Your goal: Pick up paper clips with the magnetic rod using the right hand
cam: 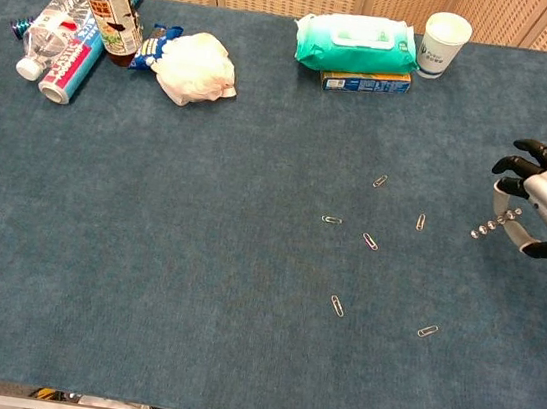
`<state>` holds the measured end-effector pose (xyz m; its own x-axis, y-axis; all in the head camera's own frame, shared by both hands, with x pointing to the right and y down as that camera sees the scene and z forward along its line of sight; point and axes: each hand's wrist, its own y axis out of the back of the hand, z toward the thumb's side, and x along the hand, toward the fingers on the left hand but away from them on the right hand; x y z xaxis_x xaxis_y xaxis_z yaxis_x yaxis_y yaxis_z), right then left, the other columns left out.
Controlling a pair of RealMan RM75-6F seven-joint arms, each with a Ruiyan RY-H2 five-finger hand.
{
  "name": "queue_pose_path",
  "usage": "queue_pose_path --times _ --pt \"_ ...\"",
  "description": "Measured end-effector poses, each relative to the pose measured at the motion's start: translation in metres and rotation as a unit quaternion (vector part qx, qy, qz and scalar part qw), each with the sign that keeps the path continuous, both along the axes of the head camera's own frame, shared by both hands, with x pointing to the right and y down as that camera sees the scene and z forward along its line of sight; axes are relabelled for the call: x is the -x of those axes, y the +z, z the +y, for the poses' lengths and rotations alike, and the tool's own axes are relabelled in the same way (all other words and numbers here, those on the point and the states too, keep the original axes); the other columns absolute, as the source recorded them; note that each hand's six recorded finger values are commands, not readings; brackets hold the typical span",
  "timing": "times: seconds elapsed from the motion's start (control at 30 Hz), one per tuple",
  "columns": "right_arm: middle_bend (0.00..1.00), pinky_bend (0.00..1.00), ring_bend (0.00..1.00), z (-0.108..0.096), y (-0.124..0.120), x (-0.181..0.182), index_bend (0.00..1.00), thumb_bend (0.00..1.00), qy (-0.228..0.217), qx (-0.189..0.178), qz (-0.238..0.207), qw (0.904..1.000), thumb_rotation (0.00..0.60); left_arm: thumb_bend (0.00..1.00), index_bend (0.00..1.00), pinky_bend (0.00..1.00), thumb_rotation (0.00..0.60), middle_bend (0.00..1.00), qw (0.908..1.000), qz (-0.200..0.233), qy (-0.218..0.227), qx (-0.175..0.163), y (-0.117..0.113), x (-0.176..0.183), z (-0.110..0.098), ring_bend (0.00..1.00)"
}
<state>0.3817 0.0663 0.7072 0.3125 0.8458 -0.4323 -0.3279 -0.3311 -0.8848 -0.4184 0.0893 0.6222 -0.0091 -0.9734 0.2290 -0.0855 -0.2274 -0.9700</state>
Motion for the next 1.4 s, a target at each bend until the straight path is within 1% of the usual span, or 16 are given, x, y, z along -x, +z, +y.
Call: queue_pose_path --times 0.23,0.43,0.83,1.4 --pt "0.26 0.27 0.07 -0.015 0.002 0.019 0.52 0.39 -0.013 0.007 0.003 0.9999 0.6 0.26 0.37 0.54 0.6 0.33 1.0 0.0 -0.001 0.001 0.0 0.001 0.0 0.29" --pt "0.26 0.27 0.07 -0.022 0.005 0.03 0.52 0.39 -0.019 0.011 0.003 0.9997 0.6 0.26 0.37 0.54 0.6 0.33 1.0 -0.002 -0.001 0.003 0.001 0.0 0.0 0.29" --pt "0.26 0.27 0.07 -0.03 0.02 0.042 0.52 0.39 -0.024 0.027 0.007 0.9993 0.6 0.26 0.37 0.54 0.6 0.33 1.0 -0.001 -0.003 0.003 0.001 0.001 0.0 0.29" --pt "0.26 0.27 0.07 -0.034 0.028 0.056 0.52 0.39 -0.032 0.035 0.007 0.9989 0.6 0.26 0.37 0.54 0.6 0.33 1.0 0.002 -0.004 0.0 -0.001 0.002 0.001 0.29"
